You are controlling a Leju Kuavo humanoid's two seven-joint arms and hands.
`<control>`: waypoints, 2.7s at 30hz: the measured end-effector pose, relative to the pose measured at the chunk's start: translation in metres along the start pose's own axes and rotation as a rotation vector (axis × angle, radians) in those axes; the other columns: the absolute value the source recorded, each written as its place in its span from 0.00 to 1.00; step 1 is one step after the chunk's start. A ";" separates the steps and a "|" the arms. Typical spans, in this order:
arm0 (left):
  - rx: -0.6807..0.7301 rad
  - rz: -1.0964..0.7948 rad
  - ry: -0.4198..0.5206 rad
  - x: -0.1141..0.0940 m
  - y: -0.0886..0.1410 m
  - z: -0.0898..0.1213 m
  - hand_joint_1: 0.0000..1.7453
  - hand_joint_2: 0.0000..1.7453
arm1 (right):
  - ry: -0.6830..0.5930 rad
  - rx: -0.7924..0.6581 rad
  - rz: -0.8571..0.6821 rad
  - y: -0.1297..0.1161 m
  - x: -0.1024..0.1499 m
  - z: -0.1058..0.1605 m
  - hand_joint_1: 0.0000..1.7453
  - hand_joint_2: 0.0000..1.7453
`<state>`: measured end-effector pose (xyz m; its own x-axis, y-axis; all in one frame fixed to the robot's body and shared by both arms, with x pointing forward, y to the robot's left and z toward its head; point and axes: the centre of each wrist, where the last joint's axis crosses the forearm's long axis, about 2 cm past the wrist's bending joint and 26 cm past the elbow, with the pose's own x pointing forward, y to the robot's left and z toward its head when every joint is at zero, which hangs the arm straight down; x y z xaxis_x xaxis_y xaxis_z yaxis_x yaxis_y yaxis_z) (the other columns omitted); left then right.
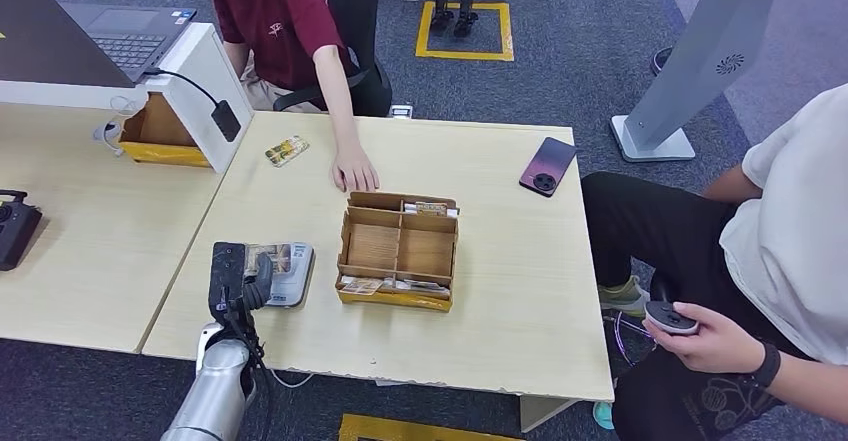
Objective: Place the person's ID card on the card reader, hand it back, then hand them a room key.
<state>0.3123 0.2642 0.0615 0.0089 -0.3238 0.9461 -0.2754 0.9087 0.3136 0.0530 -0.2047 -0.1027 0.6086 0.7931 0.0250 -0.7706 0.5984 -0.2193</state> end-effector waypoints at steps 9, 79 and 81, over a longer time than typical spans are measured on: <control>0.010 -0.093 -0.011 -0.001 0.001 0.002 1.00 1.00 | 0.000 0.002 0.000 0.000 0.000 0.000 0.00 1.00; 0.394 0.113 -0.393 0.052 0.010 0.005 1.00 1.00 | -0.029 0.011 0.065 0.000 0.003 0.001 0.00 1.00; 0.442 -0.016 -0.451 0.054 0.015 -0.002 1.00 1.00 | -0.039 0.014 0.088 -0.001 0.005 0.001 0.00 1.00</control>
<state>0.3105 0.2606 0.1178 -0.3634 -0.5037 0.7837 -0.6507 0.7393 0.1734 0.0562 -0.2015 -0.1019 0.5312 0.8461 0.0441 -0.8233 0.5278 -0.2090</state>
